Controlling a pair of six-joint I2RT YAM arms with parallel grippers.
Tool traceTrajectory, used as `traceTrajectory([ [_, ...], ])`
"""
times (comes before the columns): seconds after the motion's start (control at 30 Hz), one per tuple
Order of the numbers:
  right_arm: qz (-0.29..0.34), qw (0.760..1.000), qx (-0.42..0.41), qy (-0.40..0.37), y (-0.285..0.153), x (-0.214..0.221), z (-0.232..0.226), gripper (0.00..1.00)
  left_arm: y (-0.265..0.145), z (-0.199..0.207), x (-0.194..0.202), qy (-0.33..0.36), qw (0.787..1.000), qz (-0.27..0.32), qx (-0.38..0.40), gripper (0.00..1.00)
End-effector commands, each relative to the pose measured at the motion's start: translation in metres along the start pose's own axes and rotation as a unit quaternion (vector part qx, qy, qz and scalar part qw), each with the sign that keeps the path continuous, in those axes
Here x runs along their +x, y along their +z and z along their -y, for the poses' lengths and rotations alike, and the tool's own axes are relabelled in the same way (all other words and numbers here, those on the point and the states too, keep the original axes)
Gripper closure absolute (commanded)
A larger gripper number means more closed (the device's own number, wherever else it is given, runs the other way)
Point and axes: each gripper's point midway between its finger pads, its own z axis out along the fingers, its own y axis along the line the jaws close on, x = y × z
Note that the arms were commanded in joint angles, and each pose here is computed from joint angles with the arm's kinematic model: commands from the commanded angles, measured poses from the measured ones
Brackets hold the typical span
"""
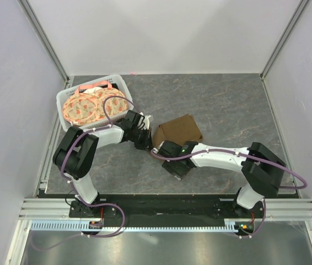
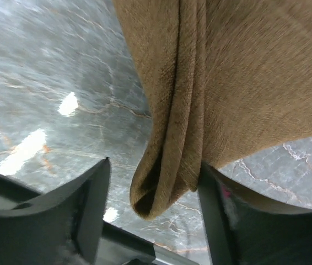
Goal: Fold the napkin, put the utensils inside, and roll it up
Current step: Roll the napkin with the utensil
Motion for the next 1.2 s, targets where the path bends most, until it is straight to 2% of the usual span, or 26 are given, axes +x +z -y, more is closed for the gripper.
traceTrajectory([
  [0.0,-0.024,0.999,0.039,-0.009,0.005,0.004,0.010,0.46,0.001,-0.017,0.012,-0.024,0.999,-0.027,-0.034,0.98],
  [0.1,-0.021,0.999,0.023,-0.018,0.004,-0.001,0.006,0.66,-0.001,-0.018,0.012,-0.026,0.999,-0.028,-0.039,0.98],
  [0.2,-0.013,0.999,-0.013,-0.026,-0.002,-0.008,-0.001,0.77,-0.003,-0.021,0.012,-0.027,0.998,-0.033,-0.046,0.98],
  [0.33,-0.016,0.993,-0.114,-0.011,-0.005,-0.010,-0.013,0.82,-0.007,-0.025,0.009,-0.029,0.997,-0.037,-0.053,0.98],
  [0.47,-0.026,0.972,-0.232,0.033,-0.005,-0.003,-0.018,0.84,-0.011,-0.030,0.004,-0.031,0.997,-0.040,-0.061,0.98],
  [0.57,-0.027,0.961,-0.263,0.084,-0.001,-0.004,-0.004,0.83,-0.012,-0.035,0.003,-0.034,0.996,-0.048,-0.070,0.98],
  [0.6,-0.025,0.948,-0.299,0.105,-0.004,-0.006,-0.006,0.83,-0.013,-0.036,-0.001,-0.032,0.996,-0.046,-0.074,0.98],
  [0.7,-0.044,0.931,-0.333,0.145,0.005,-0.001,-0.006,0.82,-0.013,-0.040,-0.001,-0.033,0.995,-0.050,-0.078,0.98],
  [0.83,-0.075,0.924,-0.322,0.193,0.020,0.011,0.004,0.80,-0.012,-0.042,0.000,-0.038,0.995,-0.056,-0.075,0.98],
  [0.93,-0.061,0.927,-0.297,0.219,0.016,0.004,0.020,0.70,-0.009,-0.043,0.004,-0.042,0.994,-0.063,-0.073,0.98],
  [1.07,-0.003,0.937,-0.259,0.233,-0.016,-0.026,0.044,0.43,-0.009,-0.041,0.005,-0.044,0.995,-0.065,-0.065,0.98],
  [1.17,0.048,0.944,-0.212,0.247,-0.042,-0.048,0.064,0.35,-0.010,-0.039,0.004,-0.044,0.995,-0.064,-0.063,0.98],
])
